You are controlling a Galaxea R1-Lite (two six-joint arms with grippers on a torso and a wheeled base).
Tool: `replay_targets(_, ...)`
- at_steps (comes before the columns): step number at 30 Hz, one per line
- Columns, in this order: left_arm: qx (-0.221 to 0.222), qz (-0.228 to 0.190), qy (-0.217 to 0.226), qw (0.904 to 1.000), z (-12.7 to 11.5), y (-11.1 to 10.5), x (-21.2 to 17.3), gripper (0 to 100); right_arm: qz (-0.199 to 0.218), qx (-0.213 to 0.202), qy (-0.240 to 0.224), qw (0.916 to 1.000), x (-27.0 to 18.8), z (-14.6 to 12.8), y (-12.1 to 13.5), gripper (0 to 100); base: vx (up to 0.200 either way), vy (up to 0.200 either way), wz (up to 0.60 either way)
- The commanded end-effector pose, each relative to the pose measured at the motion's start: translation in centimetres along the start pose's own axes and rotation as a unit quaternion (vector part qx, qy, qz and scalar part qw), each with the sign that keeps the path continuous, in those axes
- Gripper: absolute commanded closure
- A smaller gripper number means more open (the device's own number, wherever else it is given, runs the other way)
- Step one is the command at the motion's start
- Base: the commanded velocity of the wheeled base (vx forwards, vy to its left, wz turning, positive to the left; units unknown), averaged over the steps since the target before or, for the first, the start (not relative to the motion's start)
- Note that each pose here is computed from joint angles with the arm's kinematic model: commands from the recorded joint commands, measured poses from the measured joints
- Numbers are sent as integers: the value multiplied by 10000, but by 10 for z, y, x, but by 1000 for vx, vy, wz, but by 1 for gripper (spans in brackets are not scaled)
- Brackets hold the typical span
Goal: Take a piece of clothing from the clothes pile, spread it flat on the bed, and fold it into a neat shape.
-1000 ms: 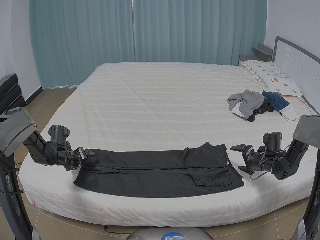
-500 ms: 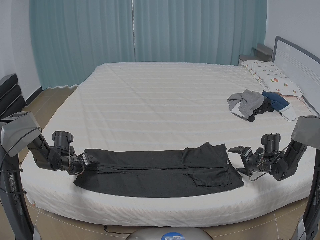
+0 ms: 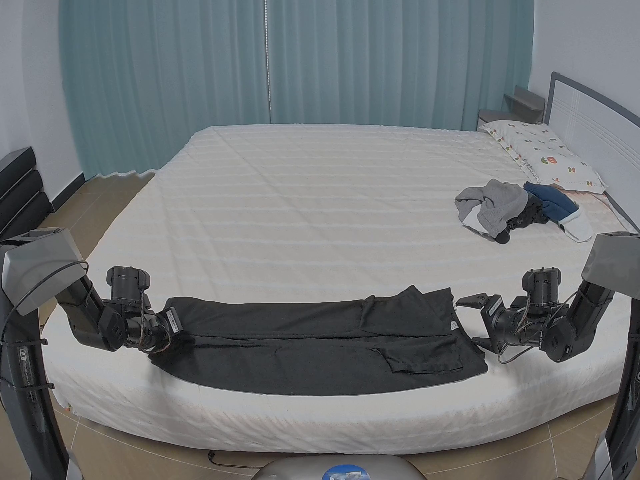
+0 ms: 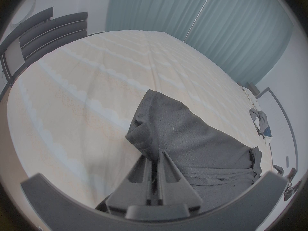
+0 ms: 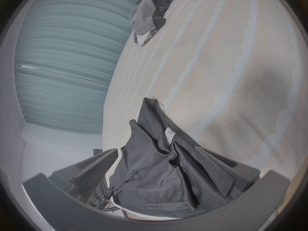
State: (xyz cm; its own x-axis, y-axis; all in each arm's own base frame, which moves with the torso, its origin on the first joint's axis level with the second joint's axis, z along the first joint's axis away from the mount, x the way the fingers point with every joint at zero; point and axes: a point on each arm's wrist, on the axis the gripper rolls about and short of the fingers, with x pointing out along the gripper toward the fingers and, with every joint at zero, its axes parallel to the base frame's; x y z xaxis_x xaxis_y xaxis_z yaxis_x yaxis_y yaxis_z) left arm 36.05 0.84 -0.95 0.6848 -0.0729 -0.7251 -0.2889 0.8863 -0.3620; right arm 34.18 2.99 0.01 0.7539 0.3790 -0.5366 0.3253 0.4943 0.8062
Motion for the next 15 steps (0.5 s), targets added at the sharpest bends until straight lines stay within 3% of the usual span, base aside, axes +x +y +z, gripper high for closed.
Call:
replay_targets(1, -3, -10, -18, 10000, 1, -1, -2, 100, 9, -3, 2, 10000, 0, 0, 1, 0, 0, 0, 0)
replay_targets(5, -40, -17, -32, 10000, 1, -1, -2, 100, 15, 3, -1, 10000, 0, 0, 1, 0, 0, 0, 0)
replay_targets(8, -51, -26, -45, 10000, 2, -1, -2, 100, 15, 3, -1, 10000, 0, 0, 1, 0, -200, 0, 0)
replay_targets(15, -130, -79, -103, 9998, 6, -4, -2, 100, 17, -2, 5, 10000, 0, 0, 1, 0, 0, 0, 0)
